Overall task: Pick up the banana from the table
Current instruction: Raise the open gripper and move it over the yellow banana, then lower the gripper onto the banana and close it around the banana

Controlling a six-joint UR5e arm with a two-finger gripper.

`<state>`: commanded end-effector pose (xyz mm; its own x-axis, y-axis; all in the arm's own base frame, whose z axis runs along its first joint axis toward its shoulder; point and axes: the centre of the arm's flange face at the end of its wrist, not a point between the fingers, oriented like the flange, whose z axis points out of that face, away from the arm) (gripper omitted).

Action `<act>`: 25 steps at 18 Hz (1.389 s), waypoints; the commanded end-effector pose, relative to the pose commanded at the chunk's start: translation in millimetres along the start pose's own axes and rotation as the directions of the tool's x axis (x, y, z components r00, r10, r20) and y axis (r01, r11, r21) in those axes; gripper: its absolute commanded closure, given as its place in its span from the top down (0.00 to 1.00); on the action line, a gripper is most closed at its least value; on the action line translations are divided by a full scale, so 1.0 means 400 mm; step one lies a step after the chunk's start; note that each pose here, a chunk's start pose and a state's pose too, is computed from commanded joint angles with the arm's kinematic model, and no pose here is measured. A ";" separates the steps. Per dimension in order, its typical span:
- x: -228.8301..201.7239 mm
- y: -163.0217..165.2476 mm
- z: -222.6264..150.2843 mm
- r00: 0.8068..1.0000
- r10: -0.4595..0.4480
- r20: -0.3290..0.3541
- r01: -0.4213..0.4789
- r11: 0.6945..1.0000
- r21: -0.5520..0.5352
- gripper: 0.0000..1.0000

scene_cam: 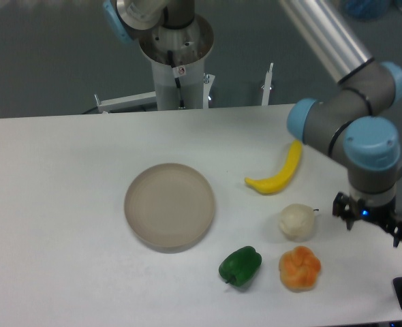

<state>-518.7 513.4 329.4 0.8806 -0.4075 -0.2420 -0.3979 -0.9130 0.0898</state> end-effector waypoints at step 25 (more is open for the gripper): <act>0.461 0.127 0.227 0.970 -0.049 -0.236 0.084 0.987 0.138 1.00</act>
<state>-399.8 393.5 201.6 0.9350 -0.3544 -0.0109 -0.3544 -0.9328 -0.0655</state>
